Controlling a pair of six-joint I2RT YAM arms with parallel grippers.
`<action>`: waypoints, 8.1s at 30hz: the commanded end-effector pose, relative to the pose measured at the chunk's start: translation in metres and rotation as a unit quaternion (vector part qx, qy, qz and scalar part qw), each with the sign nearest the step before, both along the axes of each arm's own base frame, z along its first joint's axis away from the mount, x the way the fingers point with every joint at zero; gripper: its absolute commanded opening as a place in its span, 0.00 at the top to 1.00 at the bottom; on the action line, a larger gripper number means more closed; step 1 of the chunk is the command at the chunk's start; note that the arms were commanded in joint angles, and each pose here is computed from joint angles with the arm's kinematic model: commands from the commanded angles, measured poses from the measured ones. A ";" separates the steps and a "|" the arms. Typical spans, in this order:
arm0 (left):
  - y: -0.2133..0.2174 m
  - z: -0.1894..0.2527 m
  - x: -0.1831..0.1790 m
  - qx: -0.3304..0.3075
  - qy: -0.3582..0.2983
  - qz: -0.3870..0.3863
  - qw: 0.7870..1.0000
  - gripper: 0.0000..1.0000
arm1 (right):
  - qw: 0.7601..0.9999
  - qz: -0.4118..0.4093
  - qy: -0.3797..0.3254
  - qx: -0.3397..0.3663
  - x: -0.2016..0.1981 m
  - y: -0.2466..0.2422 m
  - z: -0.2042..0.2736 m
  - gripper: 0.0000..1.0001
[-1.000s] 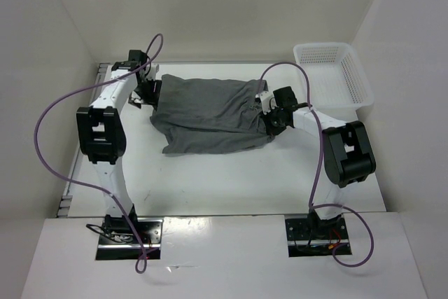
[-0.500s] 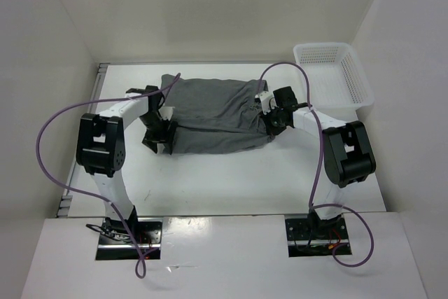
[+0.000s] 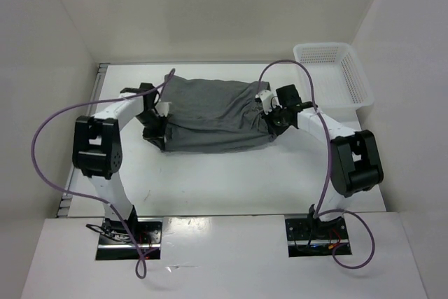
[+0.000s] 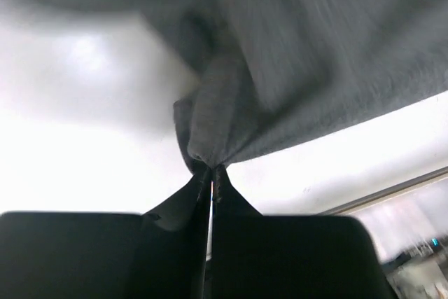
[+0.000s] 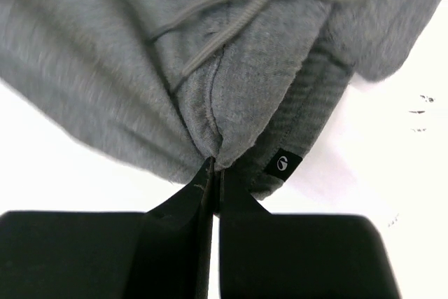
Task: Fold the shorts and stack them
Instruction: Flatten the shorts out, then fold the shorts
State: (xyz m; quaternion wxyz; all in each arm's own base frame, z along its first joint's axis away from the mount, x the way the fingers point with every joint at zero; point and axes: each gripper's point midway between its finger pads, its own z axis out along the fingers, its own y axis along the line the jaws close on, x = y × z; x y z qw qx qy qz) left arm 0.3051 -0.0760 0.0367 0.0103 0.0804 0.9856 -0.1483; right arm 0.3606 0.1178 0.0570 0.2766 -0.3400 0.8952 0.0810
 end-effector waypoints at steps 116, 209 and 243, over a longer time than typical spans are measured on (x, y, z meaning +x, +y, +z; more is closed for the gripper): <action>0.007 -0.040 0.232 -0.015 -0.177 0.023 0.984 1.00 | 0.985 -0.149 0.044 0.078 0.105 0.008 -0.023 0.35; 0.023 0.075 -0.052 0.171 -0.161 -0.069 0.969 0.36 | 0.932 0.336 -0.132 0.014 -0.103 0.074 0.153 0.04; -0.006 -0.020 -0.015 0.067 0.007 -0.052 0.996 0.95 | 0.986 0.155 -0.064 -0.014 -0.039 0.045 -0.003 0.90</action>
